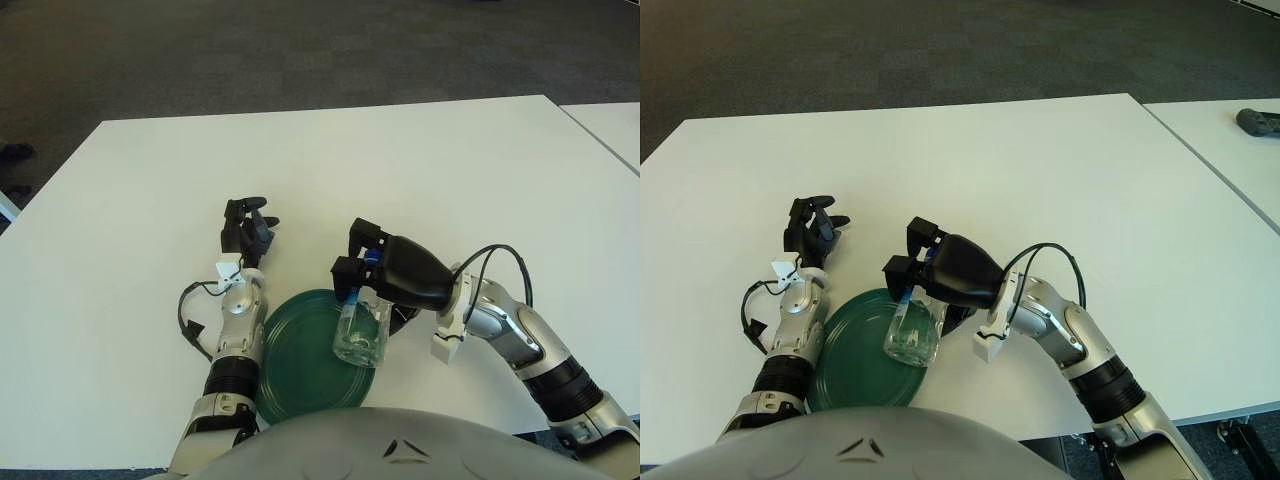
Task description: Put the bottle into the plate.
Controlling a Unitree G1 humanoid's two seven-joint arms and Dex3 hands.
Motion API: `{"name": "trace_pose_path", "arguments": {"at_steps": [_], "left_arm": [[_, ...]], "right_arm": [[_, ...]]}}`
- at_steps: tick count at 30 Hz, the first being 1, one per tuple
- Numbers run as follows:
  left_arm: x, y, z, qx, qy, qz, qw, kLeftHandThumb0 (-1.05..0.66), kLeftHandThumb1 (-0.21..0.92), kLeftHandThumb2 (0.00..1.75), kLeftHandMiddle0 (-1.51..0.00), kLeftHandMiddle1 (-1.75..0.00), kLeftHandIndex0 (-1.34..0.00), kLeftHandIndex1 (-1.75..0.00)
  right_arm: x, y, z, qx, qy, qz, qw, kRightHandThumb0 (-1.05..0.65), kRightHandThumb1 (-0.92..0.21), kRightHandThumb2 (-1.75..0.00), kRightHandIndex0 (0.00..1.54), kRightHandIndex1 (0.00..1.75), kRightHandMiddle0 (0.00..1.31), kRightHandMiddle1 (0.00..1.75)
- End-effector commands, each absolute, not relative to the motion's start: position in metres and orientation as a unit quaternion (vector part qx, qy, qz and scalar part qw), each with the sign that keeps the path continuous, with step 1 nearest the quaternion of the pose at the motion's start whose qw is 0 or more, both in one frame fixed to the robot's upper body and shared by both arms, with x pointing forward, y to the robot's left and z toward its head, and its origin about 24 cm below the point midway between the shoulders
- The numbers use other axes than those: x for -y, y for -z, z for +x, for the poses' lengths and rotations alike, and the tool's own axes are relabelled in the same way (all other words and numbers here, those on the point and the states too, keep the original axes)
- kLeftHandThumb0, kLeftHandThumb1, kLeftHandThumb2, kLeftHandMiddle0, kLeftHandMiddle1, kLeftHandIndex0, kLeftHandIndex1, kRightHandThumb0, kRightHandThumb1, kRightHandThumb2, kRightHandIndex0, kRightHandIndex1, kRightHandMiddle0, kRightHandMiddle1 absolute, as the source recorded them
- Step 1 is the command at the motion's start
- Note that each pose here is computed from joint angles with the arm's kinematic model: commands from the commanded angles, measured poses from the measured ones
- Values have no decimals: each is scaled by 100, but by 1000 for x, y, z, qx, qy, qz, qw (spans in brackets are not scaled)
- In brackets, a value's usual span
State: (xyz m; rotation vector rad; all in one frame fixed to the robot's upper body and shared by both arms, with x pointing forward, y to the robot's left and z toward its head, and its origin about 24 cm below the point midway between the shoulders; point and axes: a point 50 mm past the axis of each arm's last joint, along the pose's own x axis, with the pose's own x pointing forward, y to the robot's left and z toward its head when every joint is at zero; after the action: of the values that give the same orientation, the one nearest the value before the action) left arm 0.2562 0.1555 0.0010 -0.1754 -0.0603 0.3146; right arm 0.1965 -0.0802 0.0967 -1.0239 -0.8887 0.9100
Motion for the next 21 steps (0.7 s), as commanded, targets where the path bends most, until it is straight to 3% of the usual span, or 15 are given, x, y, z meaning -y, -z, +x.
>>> {"name": "trace_pose_path", "arguments": {"at_steps": [1,21], "left_arm": [[-159,6,250,19,-160,-86,983,-66,92,86,-56,-146,-33,-153],[-175,-15,241,49,-161,-54,984,-68,92,87,-54,-148,-30,-152]], "right_arm": [[80,-101,199,404,-397,-464,681,-30,-22,-148,123,175,106,175],[75,-94,201,393,-405,-478,673,-36,-20,-145,125,175,105,175]]}}
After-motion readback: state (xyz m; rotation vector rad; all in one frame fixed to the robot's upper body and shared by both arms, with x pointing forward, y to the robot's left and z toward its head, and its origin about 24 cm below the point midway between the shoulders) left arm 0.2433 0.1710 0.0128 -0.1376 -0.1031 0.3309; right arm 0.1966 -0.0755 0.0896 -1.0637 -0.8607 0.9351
